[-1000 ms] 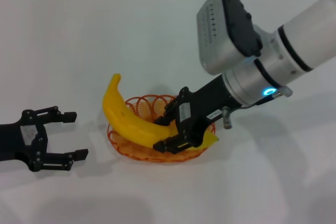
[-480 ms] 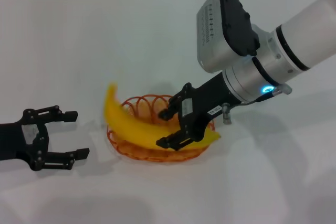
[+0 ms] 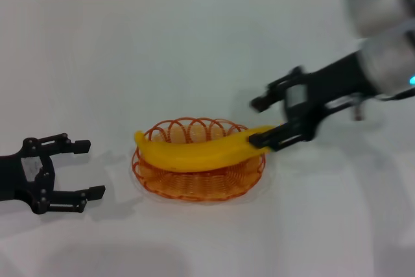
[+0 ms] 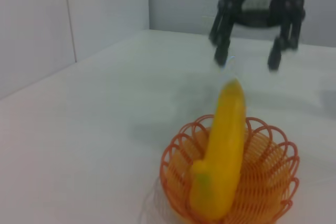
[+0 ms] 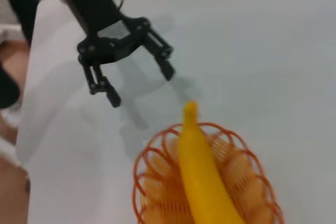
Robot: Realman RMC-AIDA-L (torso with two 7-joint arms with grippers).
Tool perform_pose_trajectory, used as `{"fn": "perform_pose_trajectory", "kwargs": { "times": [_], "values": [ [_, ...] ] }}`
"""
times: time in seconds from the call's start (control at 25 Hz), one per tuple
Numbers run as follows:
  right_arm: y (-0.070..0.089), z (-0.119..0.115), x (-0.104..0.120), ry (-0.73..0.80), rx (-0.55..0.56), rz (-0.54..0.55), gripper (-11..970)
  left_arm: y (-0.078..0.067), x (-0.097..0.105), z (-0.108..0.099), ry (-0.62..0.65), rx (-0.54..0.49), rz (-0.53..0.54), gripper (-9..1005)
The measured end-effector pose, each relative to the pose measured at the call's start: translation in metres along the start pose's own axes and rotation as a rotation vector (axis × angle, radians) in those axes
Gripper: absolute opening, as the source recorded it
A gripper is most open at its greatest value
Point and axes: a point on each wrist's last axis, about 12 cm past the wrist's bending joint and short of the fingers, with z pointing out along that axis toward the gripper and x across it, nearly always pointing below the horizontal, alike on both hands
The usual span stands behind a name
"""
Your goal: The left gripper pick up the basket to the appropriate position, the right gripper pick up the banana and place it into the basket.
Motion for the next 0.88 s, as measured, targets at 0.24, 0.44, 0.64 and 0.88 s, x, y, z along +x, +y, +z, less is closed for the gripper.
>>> {"fn": "perform_pose_trajectory", "kwargs": {
  "times": [0.24, 0.44, 0.64, 0.88],
  "values": [
    [0.002, -0.048, 0.053, -0.116, 0.049, -0.003, 696, 0.0, 0.0, 0.001, -0.002, 0.0, 0.004, 907],
    [0.015, -0.048, 0.106, -0.26, 0.053, -0.099, 695, 0.0, -0.001, 0.002, -0.003, 0.001, 0.005, 906],
    [0.029, -0.027, 0.159, -0.395, 0.121, -0.132, 695, -0.001, 0.0, 0.002, -0.002, -0.003, 0.001, 906],
    [0.028, 0.002, 0.177, -0.42, 0.183, -0.078, 694, -0.002, 0.001, 0.004, 0.0, 0.007, 0.041, 906]
  ]
}}
